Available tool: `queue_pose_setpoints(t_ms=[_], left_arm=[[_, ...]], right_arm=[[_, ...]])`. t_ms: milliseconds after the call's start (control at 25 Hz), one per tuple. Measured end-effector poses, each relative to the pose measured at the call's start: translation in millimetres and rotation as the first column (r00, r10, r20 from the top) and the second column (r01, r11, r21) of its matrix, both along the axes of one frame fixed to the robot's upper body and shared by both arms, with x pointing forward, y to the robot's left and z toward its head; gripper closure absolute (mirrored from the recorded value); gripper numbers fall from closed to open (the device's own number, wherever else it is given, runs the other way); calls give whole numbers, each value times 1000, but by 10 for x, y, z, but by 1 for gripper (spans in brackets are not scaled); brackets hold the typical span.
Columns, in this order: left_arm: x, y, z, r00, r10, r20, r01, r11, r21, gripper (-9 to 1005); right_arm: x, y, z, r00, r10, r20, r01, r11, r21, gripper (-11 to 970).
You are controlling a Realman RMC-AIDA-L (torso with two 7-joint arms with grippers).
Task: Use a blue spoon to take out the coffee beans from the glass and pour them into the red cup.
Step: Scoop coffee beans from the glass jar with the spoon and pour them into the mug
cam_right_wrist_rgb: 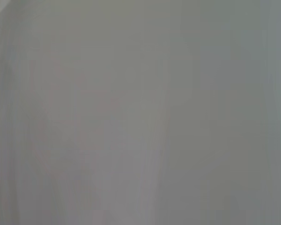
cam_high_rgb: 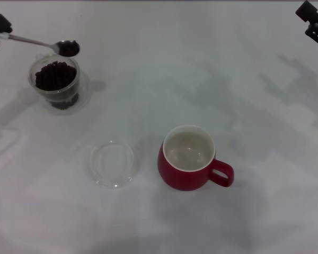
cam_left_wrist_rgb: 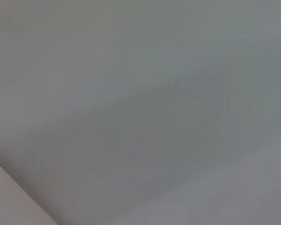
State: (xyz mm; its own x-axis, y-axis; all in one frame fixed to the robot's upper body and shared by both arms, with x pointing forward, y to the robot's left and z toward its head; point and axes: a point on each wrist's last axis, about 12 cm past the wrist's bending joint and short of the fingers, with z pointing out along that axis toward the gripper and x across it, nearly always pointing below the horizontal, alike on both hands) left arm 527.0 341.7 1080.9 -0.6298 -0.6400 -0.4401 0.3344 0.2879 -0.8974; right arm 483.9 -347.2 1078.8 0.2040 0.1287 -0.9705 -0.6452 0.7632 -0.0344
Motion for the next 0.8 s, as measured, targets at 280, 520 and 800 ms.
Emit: queue_pose_setpoints(t_ms=[280,520,800], left_arm=[[82,-185,20,996,-86,15,85,996,33,878],[191,-432,52,981,-191,23,189,979,75,878],[275,-688,66,959,-284,10,282,954,101,878]], right_arm=[[-5,8,-6,1000,4,-3,-4,1000,0,173],[-23,17,-10,1000,6,0,-6,1000,6,173],[-54,23,-31,1000,0,-2,0,1000,11,173]])
